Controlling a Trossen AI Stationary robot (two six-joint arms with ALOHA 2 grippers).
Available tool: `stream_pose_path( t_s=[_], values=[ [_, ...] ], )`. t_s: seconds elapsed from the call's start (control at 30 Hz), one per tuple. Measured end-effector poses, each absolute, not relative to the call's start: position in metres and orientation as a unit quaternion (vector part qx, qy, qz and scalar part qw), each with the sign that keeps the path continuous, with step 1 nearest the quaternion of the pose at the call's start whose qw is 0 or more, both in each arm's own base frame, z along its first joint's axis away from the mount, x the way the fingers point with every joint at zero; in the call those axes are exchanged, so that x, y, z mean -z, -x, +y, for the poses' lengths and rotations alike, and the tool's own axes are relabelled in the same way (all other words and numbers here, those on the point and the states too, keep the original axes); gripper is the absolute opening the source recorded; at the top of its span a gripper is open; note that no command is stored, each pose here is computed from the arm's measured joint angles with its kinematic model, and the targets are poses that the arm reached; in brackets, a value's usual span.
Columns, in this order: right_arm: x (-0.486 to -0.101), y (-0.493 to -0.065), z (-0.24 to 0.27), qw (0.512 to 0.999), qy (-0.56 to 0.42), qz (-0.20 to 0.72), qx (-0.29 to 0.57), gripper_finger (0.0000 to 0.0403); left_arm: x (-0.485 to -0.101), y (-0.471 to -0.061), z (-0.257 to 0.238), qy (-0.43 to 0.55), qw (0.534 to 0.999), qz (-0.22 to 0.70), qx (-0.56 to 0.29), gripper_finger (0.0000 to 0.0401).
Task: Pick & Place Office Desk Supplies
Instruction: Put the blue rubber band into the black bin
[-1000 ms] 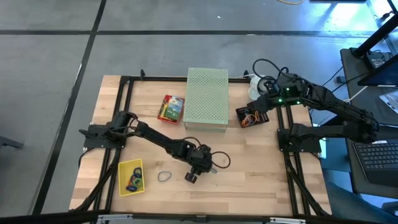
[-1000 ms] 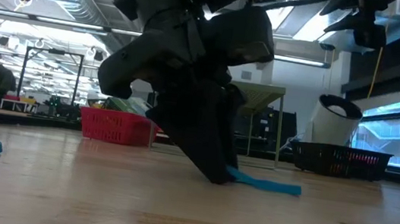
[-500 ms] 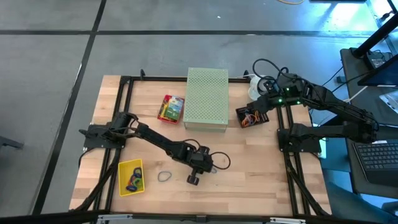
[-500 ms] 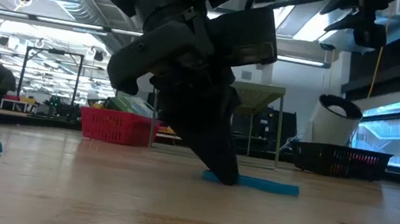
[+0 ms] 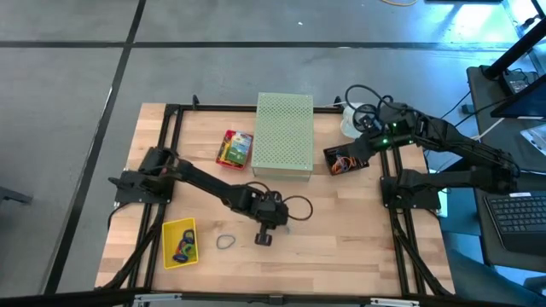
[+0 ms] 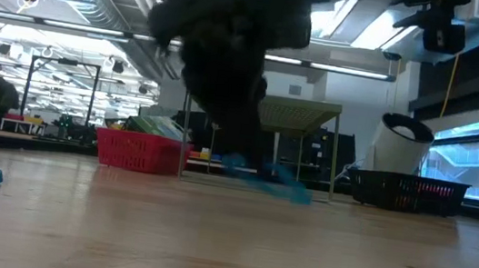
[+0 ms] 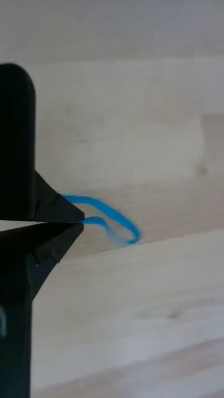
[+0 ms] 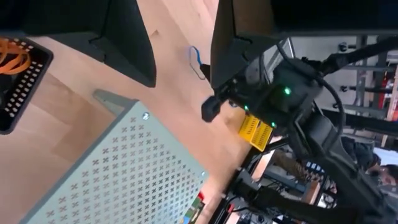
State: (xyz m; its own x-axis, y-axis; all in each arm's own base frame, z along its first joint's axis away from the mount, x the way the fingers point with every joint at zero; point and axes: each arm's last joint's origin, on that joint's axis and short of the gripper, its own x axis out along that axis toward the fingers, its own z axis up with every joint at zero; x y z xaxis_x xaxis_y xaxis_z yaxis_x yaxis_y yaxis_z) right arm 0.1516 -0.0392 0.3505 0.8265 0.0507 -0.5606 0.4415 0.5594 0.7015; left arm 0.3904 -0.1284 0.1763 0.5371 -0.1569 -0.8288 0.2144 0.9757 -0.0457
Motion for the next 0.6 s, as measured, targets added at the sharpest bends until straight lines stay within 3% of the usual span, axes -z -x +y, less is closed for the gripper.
stream_pose_path(
  t_s=[0.6],
  values=[
    [-0.364, -0.165, -0.012, 0.901, -0.365, 0.231, 0.021, 0.0155, -0.292, -0.362, -0.074, 0.094, 0.935, 0.339, 0.035, 0.0002]
  ],
)
